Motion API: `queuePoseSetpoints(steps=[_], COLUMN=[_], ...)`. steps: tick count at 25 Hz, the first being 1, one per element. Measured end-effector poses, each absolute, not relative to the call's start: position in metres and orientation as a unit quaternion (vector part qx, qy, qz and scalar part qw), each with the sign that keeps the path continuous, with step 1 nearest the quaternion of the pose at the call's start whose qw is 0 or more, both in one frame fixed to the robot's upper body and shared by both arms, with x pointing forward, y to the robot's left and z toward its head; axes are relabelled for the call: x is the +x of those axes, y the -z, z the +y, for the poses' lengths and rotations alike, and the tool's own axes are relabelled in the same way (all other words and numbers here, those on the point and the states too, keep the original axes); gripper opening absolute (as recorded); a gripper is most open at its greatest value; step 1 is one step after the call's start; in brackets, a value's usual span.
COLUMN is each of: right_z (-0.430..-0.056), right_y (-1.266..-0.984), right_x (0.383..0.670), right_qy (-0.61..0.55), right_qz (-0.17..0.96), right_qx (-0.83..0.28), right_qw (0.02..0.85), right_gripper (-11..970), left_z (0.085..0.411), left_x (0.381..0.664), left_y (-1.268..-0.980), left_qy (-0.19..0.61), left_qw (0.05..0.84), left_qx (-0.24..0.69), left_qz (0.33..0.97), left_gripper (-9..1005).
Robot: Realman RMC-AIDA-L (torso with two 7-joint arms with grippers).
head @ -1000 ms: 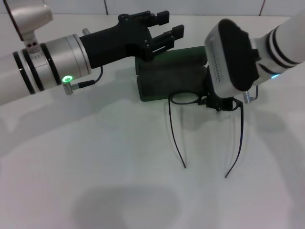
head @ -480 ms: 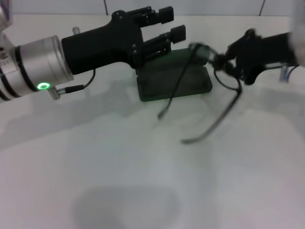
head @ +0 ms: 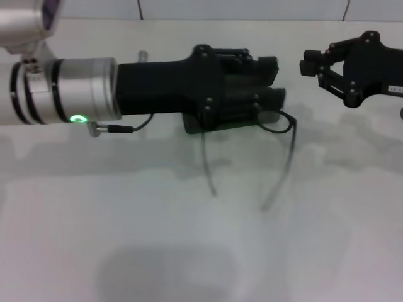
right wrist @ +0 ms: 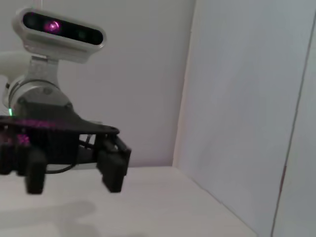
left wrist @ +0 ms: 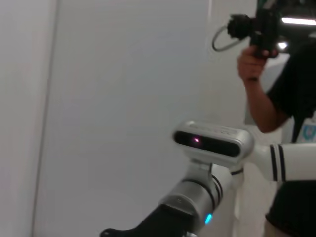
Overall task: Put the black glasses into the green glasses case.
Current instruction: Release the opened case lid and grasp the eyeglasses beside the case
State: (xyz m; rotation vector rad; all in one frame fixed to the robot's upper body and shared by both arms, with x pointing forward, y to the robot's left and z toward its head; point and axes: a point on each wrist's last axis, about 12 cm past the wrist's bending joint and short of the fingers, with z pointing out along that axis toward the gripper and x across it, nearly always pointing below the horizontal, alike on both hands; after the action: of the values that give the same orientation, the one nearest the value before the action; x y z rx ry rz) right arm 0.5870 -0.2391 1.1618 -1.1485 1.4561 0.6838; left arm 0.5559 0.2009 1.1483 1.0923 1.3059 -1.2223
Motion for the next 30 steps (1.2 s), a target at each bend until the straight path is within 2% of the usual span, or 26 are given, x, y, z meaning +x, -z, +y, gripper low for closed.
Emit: queuePoseSetpoints(steps=[8,15,21,23,26,27,30], right_z=[-0.237,-0.197,-0.148,-0.134,-0.13,-0.121,-0.114], right_y=[-1.162,-1.179,-1.163,-1.16,-1.159,-1.148,-1.136], right_x=[0.595,0.63,0.645,0.645,0.645,0.641,0.639], right_qy=[-0.268,-0.237,-0.185,-0.18,-0.179,-0.168,-0.147], right_qz=[0.625,0.689,0.728,0.733,0.734,0.737,0.742], right_qx=[-0.484,-0.506,-0.528,-0.536,-0.539,-0.545,-0.539], right_qw=[0.55,0.461,0.396,0.378,0.372,0.362,0.37], right_gripper=[175,214,248,303,385,412,408], left_z=[0.198,0.217,0.223,0.223,0.222,0.222,0.221], left_x=[0.557,0.557,0.556,0.555,0.556,0.556,0.557], left_y=[-1.146,-1.144,-1.137,-1.136,-1.136,-1.136,-1.136], left_qy=[0.5,0.489,0.482,0.483,0.483,0.483,0.483], left_qw=[0.497,0.548,0.564,0.563,0.562,0.562,0.561], left_qx=[0.456,0.394,0.376,0.375,0.376,0.377,0.378], left_qz=[0.543,0.552,0.555,0.556,0.556,0.555,0.556], left_gripper=[512,513,512,512,512,512,512])
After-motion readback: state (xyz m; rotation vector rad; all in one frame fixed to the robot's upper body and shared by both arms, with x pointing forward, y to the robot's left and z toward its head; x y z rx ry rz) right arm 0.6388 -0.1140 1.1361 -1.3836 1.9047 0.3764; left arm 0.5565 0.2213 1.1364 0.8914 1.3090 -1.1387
